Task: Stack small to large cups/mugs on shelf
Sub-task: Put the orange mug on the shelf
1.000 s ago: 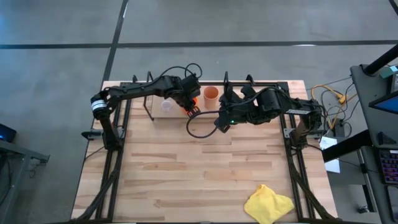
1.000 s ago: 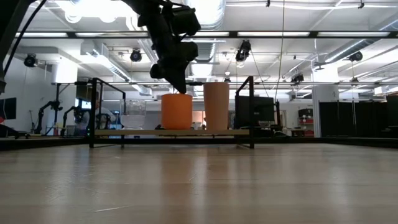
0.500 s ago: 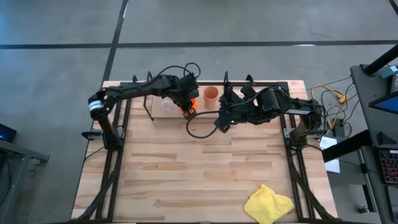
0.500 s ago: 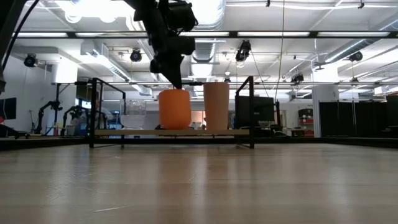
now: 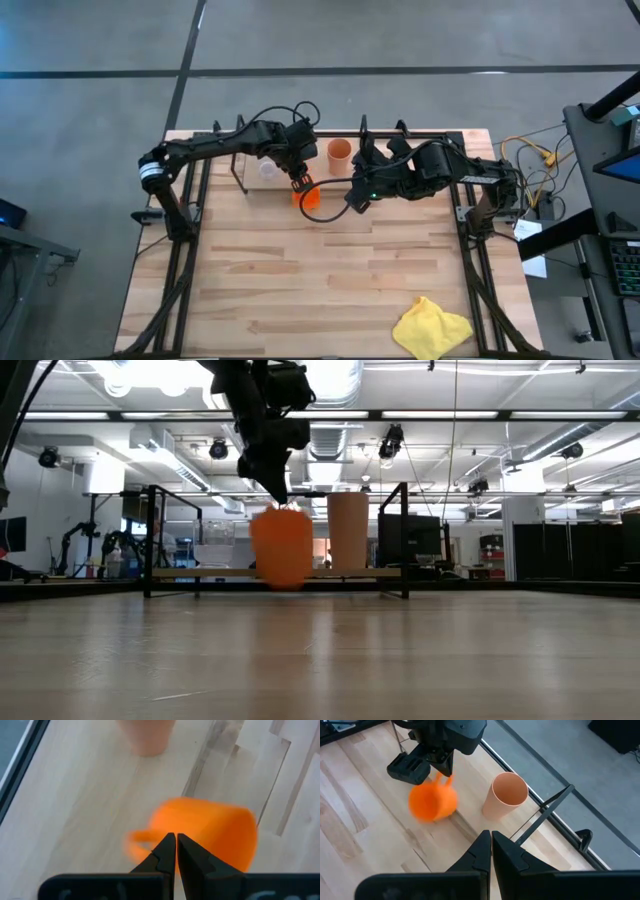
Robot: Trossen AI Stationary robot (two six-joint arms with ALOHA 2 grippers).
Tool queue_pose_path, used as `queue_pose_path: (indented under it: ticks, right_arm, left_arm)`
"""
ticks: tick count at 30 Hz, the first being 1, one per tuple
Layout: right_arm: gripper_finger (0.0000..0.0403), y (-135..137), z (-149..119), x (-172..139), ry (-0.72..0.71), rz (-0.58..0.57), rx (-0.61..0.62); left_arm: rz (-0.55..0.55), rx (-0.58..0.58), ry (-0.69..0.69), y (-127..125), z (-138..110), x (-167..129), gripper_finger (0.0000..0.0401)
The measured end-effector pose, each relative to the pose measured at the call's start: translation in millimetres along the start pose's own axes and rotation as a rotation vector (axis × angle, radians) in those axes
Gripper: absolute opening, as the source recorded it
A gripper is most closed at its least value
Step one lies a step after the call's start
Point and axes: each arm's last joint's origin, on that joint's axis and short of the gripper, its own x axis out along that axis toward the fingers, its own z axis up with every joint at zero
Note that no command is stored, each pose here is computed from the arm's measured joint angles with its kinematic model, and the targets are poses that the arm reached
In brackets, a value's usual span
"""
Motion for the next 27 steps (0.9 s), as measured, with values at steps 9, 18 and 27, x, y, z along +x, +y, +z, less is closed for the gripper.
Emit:
queue_pose_path:
  ticks: [9,18,27]
  right_arm:
    - [0.0008,0,0,0,0.000,0.000,0.000]
    - [0.0008,0,0,0,0.000,0.001,0.003]
    - [0.0008,0,0,0,0.000,0.001,0.003]
  left_arm:
    - [0.003,-0.003,0.020,1,-3,2,0.0001]
    - [-0.042,0.017,0.054,-10,-6,2,0.0001]
    - [-0.126,0.069,0.062,-29,-8,2,0.0001]
